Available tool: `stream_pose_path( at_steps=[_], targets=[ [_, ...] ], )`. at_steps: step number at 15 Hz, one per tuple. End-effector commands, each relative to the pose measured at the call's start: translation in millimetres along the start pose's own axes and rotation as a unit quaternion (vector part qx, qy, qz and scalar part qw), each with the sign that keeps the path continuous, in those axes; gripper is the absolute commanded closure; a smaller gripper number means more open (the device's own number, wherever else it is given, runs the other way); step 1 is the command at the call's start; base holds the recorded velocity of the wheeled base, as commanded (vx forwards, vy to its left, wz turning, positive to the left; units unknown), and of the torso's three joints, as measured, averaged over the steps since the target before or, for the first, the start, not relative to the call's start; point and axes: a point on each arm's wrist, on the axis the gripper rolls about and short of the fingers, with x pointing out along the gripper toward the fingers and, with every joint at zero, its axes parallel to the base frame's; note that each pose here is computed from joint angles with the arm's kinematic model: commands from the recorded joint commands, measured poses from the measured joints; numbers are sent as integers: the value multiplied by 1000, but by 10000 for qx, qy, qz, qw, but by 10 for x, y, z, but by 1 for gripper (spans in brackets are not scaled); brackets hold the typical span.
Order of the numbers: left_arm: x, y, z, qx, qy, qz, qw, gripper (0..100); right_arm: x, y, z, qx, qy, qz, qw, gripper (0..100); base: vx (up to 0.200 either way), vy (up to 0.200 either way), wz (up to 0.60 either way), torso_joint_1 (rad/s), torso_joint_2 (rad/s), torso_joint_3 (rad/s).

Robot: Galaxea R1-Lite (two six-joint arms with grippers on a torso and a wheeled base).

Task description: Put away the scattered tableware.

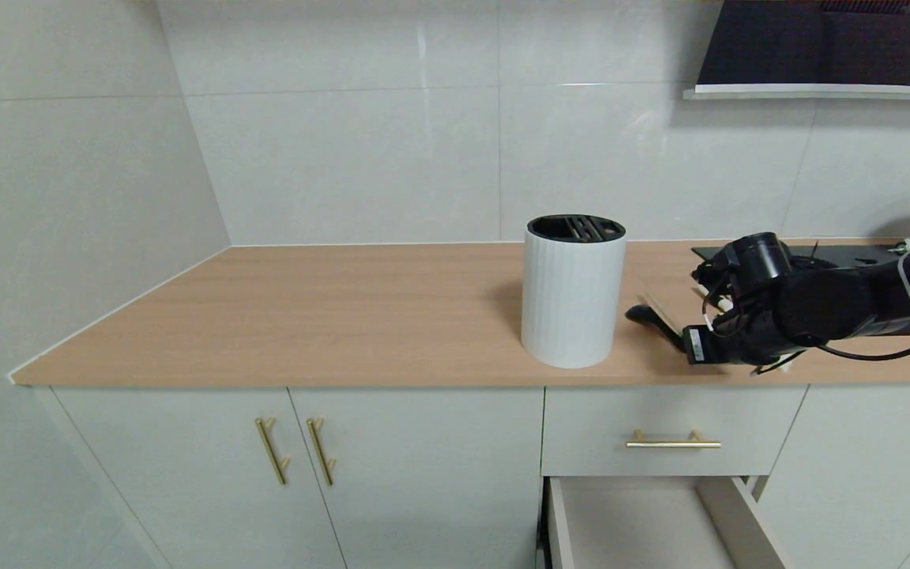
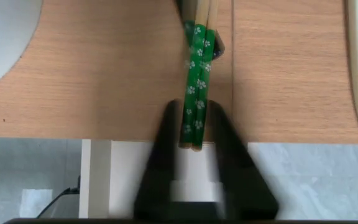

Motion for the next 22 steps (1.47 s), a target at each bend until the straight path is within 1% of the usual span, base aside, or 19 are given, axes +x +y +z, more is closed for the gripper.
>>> stream_pose_path(
  at_steps=[1, 2, 3, 4, 5, 8, 9, 11, 12, 13, 14, 15, 17, 18, 19, 22],
  targets=[
    [0, 0, 0, -1, 2, 3, 10000, 0, -198, -19, 65, 30, -214, 24, 9998, 100, 0, 0, 0, 0, 0, 0],
    [0, 0, 0, -1, 2, 3, 10000, 0, -406, -45, 107, 99, -418, 41, 9991, 100, 0, 0, 0, 0, 0, 0],
    [0, 0, 0, -1, 2, 3, 10000, 0, -509, -58, 123, 113, -515, 60, 9986, 100, 0, 0, 0, 0, 0, 0],
    [0, 0, 0, -1, 2, 3, 10000, 0, -742, -86, 135, 139, -726, 91, 9972, 100, 0, 0, 0, 0, 0, 0],
    [0, 0, 0, -1, 2, 3, 10000, 0, -857, -104, 129, 153, -816, 101, 9965, 100, 0, 0, 0, 0, 0, 0],
    [0, 0, 0, -1, 2, 3, 10000, 0, -1370, -198, -76, 313, -1073, 183, 9936, 100, 0, 0, 0, 0, 0, 0],
    [0, 0, 0, -1, 2, 3, 10000, 0, -1441, -212, -111, 321, -1081, 185, 9935, 100, 0, 0, 0, 0, 0, 0],
    [0, 0, 0, -1, 2, 3, 10000, 0, -1832, -296, -383, 274, -582, 267, 9976, 100, 0, 0, 0, 0, 0, 0],
    [0, 0, 0, -1, 2, 3, 10000, 0, -2021, -328, -507, 238, -430, 493, 9976, 100, 0, 0, 0, 0, 0, 0],
    [0, 0, 0, -1, 2, 3, 10000, 0, -2129, -343, -575, 220, -392, 673, 9967, 100, 0, 0, 0, 0, 0, 0],
    [0, 0, 0, -1, 2, 3, 10000, 0, -2396, -382, -753, 186, -261, 1148, 9929, 100, 0, 0, 0, 0, 0, 0],
    [0, 0, 0, -1, 2, 3, 10000, 0, -2480, -394, -840, 152, -137, 1346, 9907, 100, 0, 0, 0, 0, 0, 0],
    [0, 0, 0, -1, 2, 3, 10000, 0, -2465, -391, -916, 115, 1, 1550, 9878, 100, 0, 0, 0, 0, 0, 0],
    [0, 0, 0, -1, 2, 3, 10000, 0, -2422, -384, -914, 25, 50, 1558, 9878, 100, 0, 0, 0, 0, 0, 0],
    [0, 0, 0, -1, 2, 3, 10000, 0, -2377, -381, -958, -88, 157, 1575, 9873, 100, 0, 0, 0, 0, 0, 0],
    [0, 0, 0, -1, 2, 3, 10000, 0, -2324, -385, -1071, -471, 271, 1550, 9864, 100, 0, 0, 0, 0, 0, 0]
  ],
)
